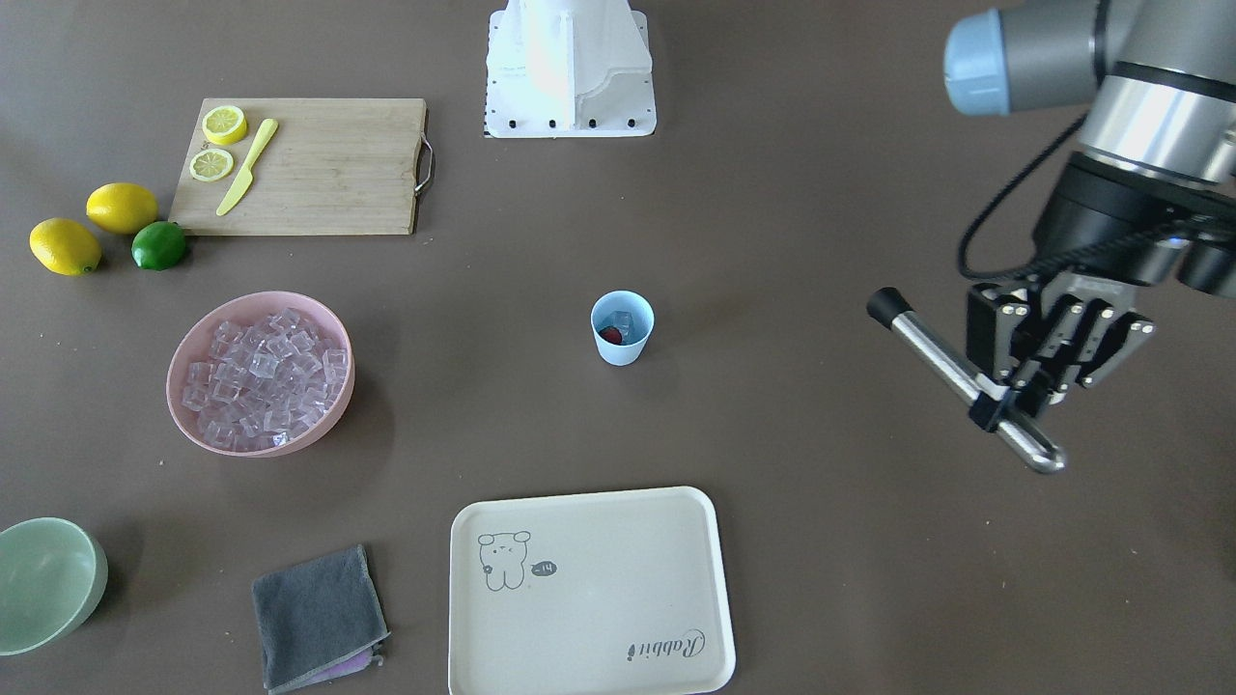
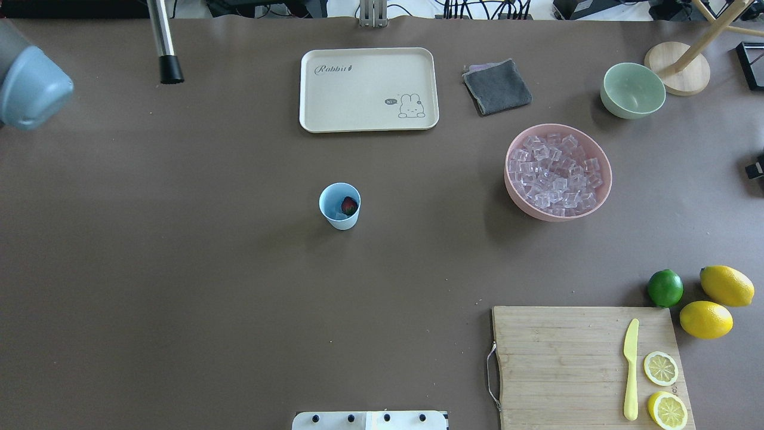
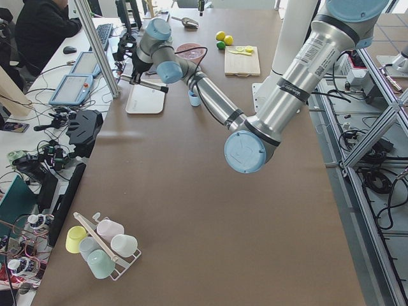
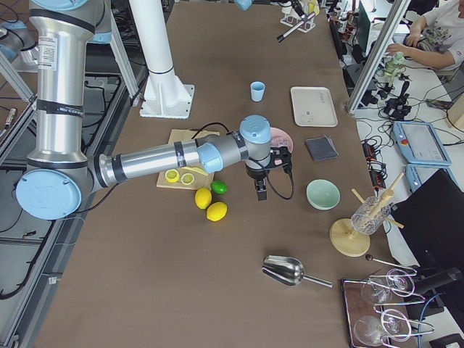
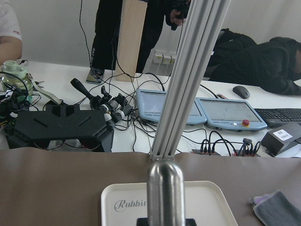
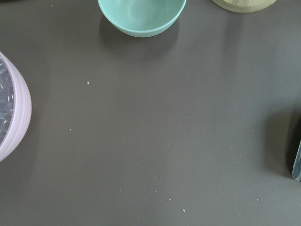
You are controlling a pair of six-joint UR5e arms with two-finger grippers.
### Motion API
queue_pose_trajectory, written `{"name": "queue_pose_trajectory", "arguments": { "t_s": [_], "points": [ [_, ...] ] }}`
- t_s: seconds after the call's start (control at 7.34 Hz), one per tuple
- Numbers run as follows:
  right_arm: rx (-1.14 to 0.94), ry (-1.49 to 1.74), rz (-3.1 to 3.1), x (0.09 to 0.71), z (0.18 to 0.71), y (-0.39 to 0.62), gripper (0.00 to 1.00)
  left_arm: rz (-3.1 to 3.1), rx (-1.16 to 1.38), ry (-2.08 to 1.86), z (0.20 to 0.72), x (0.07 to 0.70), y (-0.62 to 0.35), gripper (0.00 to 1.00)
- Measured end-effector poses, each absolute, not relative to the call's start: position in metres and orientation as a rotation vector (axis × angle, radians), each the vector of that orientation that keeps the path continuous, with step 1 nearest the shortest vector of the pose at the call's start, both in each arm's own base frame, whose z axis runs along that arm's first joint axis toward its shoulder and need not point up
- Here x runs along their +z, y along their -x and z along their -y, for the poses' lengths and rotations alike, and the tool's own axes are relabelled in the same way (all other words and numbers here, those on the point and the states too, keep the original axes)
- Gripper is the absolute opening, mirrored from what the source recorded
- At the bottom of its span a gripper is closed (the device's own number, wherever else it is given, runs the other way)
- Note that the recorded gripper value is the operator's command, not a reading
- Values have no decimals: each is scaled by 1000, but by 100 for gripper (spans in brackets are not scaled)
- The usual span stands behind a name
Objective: Mash ice and strawberries in cup
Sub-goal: 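Carry the pestle back, lay it on the table and open the left gripper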
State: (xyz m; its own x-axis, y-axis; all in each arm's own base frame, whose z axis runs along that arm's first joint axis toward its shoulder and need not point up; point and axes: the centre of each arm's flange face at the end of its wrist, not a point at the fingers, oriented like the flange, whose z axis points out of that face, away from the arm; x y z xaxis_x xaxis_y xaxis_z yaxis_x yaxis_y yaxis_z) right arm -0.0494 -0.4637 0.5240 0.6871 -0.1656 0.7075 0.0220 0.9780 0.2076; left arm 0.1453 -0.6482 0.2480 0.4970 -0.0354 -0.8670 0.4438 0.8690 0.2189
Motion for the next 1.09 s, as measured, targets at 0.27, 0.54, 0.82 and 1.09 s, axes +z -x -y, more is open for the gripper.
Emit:
{"name": "queue_pose_trajectory", "arguments": {
  "t_s": [0.27,0.54,0.82,1.09],
  "points": [
    [-101,-193,800,523,465,49,99,-960,-253,-236,671,387,-101,0],
    [-105,-205,796,519,466,50,99,-848,-105,-165,639,503,-123,0],
    [-107,-204,795,520,467,50,99,-766,21,-127,613,563,-174,0],
    [-111,-215,797,514,468,50,99,-743,44,-105,585,624,-176,47]
  ]
}}
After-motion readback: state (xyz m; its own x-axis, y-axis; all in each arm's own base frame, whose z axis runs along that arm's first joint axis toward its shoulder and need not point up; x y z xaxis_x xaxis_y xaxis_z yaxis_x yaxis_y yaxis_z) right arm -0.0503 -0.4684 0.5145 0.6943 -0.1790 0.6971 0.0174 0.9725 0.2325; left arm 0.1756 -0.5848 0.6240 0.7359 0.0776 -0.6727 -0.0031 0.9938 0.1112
